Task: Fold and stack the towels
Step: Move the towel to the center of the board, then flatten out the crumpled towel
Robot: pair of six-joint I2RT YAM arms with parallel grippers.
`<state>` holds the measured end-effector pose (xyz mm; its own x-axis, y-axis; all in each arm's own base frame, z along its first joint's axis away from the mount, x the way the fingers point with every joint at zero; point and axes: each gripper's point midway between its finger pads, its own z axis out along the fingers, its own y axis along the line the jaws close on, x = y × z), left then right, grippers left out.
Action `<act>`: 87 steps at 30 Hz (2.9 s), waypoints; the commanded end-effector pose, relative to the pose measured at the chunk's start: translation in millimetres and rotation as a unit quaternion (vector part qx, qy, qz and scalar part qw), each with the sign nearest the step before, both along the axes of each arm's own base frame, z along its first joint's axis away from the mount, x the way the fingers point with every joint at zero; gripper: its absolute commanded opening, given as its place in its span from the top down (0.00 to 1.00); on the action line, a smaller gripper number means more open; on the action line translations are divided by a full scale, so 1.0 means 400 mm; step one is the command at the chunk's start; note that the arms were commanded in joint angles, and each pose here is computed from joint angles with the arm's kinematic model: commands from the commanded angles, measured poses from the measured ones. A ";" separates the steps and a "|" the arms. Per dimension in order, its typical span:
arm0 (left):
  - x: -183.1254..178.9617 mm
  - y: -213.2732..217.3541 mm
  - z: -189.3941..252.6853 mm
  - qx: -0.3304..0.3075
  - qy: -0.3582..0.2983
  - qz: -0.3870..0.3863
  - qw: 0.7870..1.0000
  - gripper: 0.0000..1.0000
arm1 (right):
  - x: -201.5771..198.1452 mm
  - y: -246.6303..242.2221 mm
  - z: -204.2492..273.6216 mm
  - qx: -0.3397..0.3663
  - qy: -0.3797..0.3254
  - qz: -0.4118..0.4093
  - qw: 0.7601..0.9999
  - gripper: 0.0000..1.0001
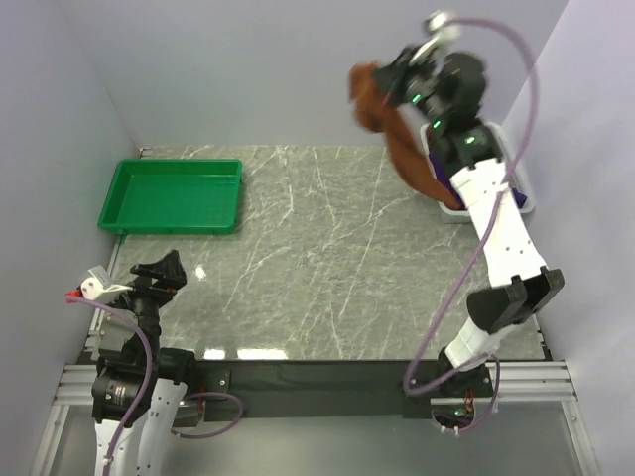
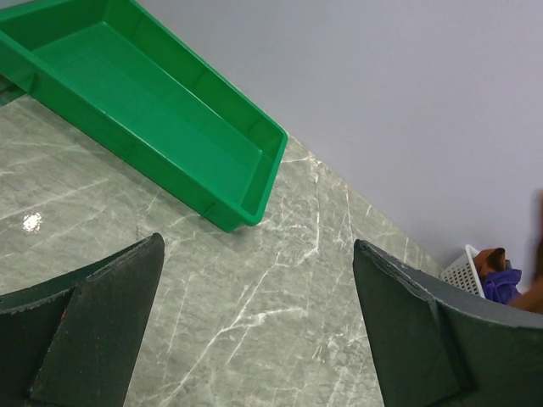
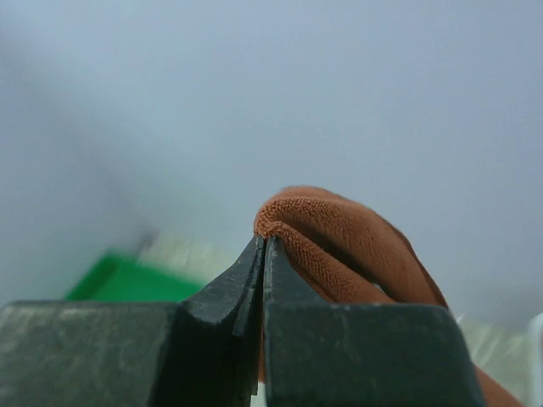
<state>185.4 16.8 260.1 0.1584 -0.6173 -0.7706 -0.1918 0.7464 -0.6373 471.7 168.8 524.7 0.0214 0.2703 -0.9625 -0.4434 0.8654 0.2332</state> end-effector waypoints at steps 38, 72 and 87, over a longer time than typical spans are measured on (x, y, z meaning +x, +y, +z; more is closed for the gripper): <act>0.187 -0.470 -0.364 0.016 0.376 -0.354 0.856 0.06 | -0.491 0.066 -1.032 -0.006 0.427 -0.034 0.903 0.40; 0.043 -0.471 -0.656 0.097 0.532 -0.326 0.775 0.55 | -0.126 0.085 -1.188 0.045 0.444 -0.095 0.890 0.67; 0.133 -0.507 -0.566 0.042 0.451 -0.282 0.846 0.42 | -0.201 0.077 -1.063 -0.019 0.430 -0.053 0.901 0.32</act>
<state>230.5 -193.3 26.4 -0.8597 -0.2937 -0.4179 -0.1350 0.9197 -0.3686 432.4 201.1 80.4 -0.7050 0.3225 -0.6317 0.0165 0.8979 0.4399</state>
